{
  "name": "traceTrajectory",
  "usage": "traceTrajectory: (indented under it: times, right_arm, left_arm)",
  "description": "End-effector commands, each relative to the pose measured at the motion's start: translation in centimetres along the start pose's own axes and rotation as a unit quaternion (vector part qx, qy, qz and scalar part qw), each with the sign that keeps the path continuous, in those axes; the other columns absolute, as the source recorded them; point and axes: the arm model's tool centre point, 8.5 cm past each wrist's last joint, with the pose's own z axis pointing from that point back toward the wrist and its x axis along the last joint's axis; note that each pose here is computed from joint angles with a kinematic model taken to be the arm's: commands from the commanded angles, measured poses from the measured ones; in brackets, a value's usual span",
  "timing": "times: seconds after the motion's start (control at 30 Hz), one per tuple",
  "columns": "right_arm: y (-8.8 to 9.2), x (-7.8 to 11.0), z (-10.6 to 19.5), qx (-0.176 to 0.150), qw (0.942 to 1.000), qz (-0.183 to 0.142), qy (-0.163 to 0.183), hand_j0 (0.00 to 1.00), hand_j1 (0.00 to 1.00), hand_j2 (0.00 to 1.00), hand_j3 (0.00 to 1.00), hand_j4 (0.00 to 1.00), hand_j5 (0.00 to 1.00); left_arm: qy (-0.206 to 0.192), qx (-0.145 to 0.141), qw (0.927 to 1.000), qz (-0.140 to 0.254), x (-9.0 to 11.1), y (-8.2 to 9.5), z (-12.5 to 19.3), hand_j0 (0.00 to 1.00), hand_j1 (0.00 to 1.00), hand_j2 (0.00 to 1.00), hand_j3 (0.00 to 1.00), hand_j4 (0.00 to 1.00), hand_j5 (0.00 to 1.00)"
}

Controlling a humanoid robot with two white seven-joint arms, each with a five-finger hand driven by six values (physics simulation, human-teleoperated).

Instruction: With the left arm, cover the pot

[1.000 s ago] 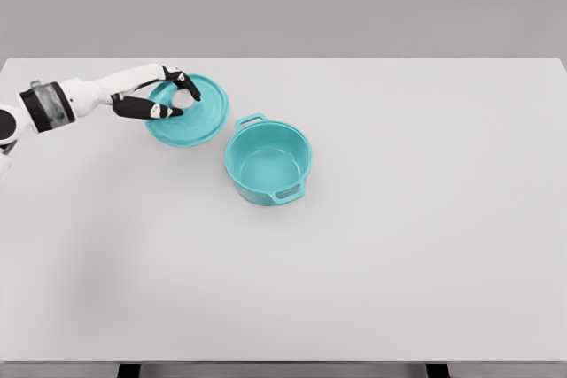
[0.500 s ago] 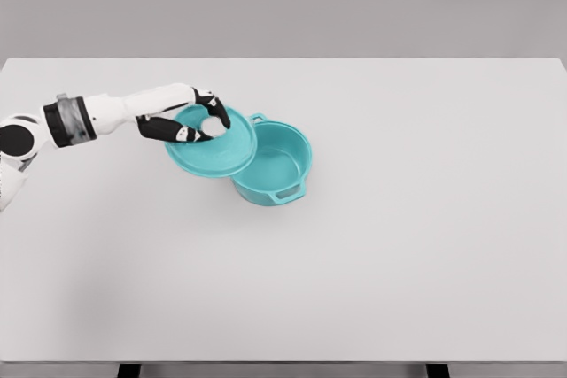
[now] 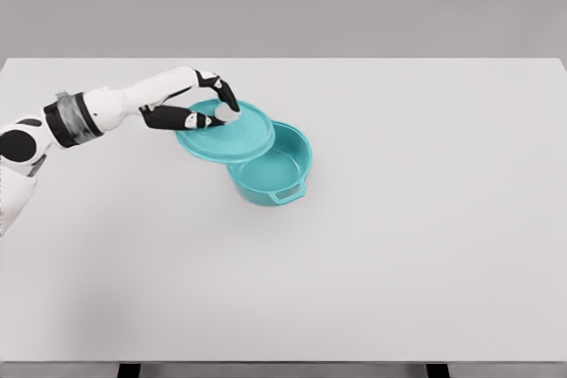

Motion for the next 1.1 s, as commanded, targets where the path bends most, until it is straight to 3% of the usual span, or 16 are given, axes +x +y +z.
traceTrajectory:
  times: [0.0,0.17,0.3,0.77,0.93,1.07]
  right_arm:
    - [0.0,0.0,0.0,0.000,1.0000,0.000,0.000,1.00,1.00,1.00,1.00,1.00,1.00]
    - [0.0,0.0,0.0,0.000,1.0000,0.000,0.000,1.00,1.00,1.00,1.00,1.00,1.00]
    - [0.0,0.0,0.0,0.000,1.0000,0.000,0.000,1.00,1.00,1.00,1.00,1.00,1.00]
    - [0.0,0.0,0.0,0.000,1.0000,0.000,0.000,1.00,1.00,1.00,1.00,1.00,1.00]
    - [0.0,0.0,0.0,0.000,1.0000,0.000,0.000,1.00,1.00,1.00,1.00,1.00,1.00]
    - [0.0,0.0,0.0,0.000,1.0000,0.000,0.000,1.00,1.00,1.00,1.00,1.00,1.00]
  left_arm:
    - [-0.008,0.023,0.9996,-0.013,0.5,1.1,-0.7,0.49,0.49,0.49,0.49,0.49,0.49]
    - [-0.015,0.057,0.9979,-0.029,1.2,2.0,-0.7,0.48,0.48,0.48,0.48,0.48,0.48]
    - [-0.014,0.068,0.9971,-0.031,1.1,1.3,-1.2,0.48,0.48,0.48,0.48,0.48,0.48]
    - [-0.011,0.067,0.9974,-0.025,0.8,-1.9,-3.7,0.48,0.48,0.48,0.48,0.48,0.48]
    - [0.005,0.124,0.9914,-0.040,0.5,-0.7,-2.7,0.48,0.48,0.48,0.48,0.48,0.48]
    - [0.009,0.109,0.9922,-0.059,1.2,-2.1,-2.9,0.44,0.44,0.44,0.44,0.44,0.44]
